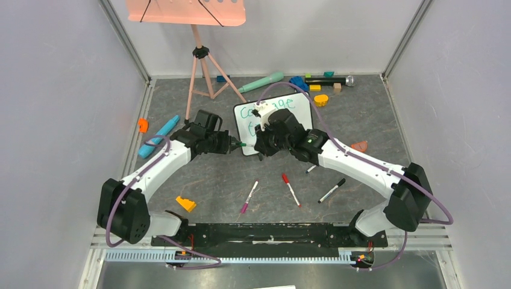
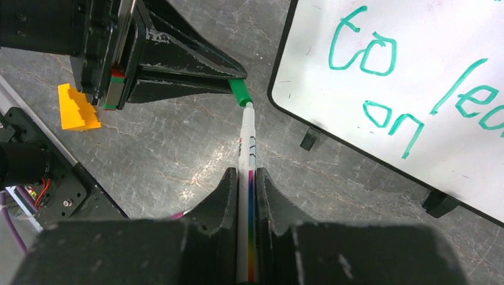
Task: Write a sentence on the whiteboard
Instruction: Close the whiteboard marker at the center of the board.
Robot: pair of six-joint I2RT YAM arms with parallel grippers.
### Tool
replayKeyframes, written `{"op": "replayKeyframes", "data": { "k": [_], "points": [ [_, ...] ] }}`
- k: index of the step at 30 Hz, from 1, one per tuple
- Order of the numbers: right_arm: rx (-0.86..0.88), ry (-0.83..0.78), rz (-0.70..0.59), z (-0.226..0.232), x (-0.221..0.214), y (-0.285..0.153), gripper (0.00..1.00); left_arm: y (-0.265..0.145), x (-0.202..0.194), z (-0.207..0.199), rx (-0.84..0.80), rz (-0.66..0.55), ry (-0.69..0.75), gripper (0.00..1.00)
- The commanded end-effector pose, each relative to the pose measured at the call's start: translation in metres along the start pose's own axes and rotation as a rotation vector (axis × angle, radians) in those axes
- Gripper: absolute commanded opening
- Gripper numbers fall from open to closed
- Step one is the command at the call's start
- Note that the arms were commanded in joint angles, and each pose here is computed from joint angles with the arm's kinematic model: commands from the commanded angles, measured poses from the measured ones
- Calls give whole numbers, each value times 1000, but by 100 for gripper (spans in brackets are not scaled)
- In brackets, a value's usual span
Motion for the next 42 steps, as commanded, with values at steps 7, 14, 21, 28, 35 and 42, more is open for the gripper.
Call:
{"op": "replayKeyframes", "data": {
  "k": [7, 14, 21, 28, 35, 42],
  "points": [
    [81, -2, -62, 23, 33, 7, 0, -12, -33, -15, -7, 63, 110, 2],
    [72, -2, -77, 24, 38, 6, 0, -15, -41, -17, -62, 150, 67, 2],
    [70, -25, -215, 13, 32, -12, 0, -47, -55, -25, -282, 358, -54, 2],
    [124, -19, -285, 6, 18, -10, 0, -89, -71, -35, -405, 495, 7, 2],
    [126, 15, -176, 13, 26, 16, 0, -98, -104, -23, -351, 544, 98, 2],
    [26, 50, 15, 7, 15, 27, 0, -79, -122, -6, -313, 547, 95, 2]
  ]
}}
Point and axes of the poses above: each gripper's point midway between its finger pads, its own y axis out along the fingers, its own z axis along the line the jaws close on, x = y × z, the point moved 8 cm from there along -y, back along the fingers, and after that the axes turned 7 degrees about y, right-handed, at the moved point
